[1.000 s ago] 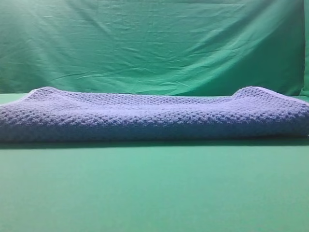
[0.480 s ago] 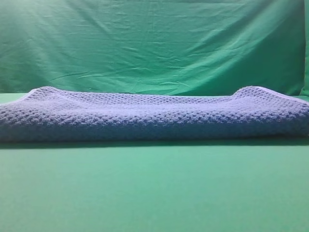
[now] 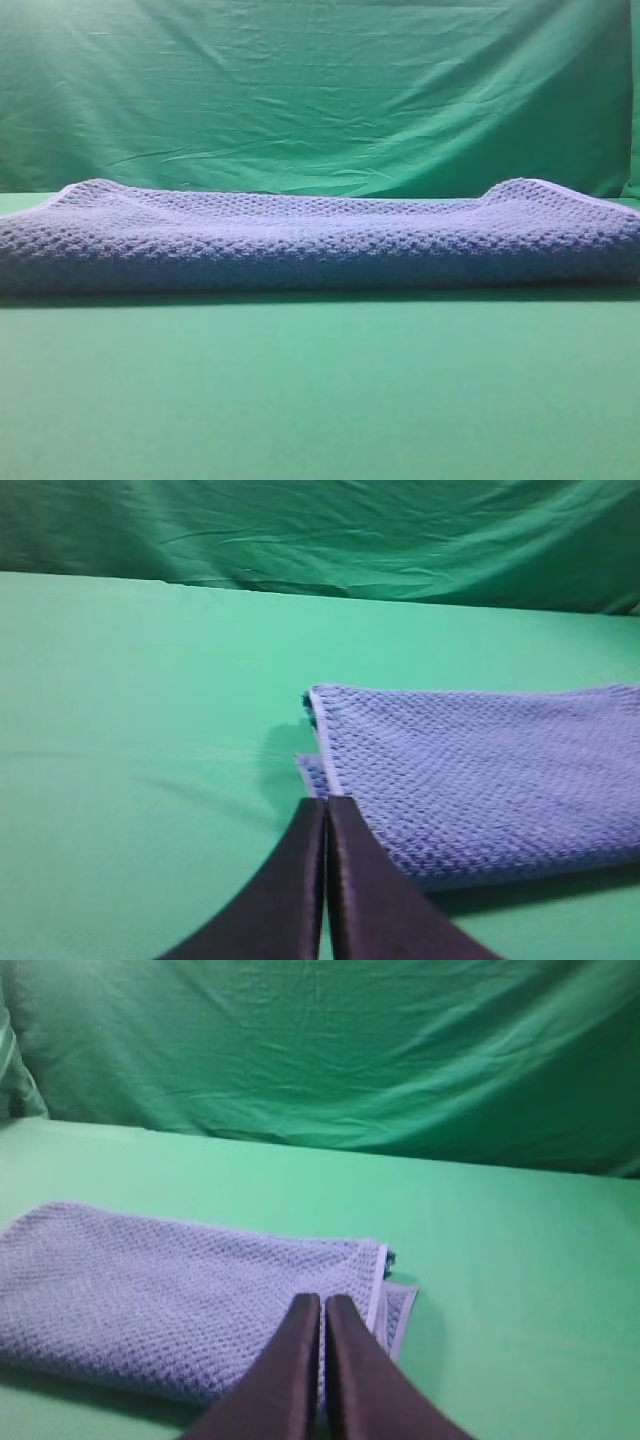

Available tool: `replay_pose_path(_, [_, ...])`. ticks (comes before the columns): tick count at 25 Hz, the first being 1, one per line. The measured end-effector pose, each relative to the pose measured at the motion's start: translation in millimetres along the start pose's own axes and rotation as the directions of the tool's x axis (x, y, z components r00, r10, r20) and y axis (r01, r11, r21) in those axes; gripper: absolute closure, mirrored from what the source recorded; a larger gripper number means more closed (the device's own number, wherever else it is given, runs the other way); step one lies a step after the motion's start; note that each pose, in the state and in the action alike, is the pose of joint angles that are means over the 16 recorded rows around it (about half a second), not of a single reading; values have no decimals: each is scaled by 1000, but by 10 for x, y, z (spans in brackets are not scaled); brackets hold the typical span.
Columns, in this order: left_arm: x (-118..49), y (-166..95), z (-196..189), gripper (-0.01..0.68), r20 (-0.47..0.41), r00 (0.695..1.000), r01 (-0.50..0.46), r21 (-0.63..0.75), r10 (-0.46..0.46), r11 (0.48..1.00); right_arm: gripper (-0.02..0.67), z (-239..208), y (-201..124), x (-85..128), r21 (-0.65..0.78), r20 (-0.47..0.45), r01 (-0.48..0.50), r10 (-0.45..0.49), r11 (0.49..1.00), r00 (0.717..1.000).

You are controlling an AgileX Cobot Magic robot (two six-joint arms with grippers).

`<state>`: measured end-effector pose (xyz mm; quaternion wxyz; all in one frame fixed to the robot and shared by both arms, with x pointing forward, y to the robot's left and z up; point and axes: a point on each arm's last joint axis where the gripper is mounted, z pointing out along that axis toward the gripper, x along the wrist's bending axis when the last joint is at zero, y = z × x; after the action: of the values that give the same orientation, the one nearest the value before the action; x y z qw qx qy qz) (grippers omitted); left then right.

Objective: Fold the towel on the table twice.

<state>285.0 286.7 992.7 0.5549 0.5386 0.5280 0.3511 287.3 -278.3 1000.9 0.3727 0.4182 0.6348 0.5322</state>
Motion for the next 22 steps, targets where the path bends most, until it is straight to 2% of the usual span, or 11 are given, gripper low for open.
replay_pose_path(5, [-27, -4, 2, 673, 31, 996, 84, 1, -84, 996, 649, 40, -132, 3, 39, -1, -1, 1, 999, 1000])
replay_pose_path(10, [-41, -15, 2, 673, 44, 992, 119, 16, -120, 993, 649, 53, -183, 5, 56, -2, -1, 1, 998, 1000])
replay_pose_path(22, [3, -206, 35, 673, 14, 998, 61, 124, -63, 990, 649, 51, -241, 6, 112, -4, 11, -11, 994, 1000])
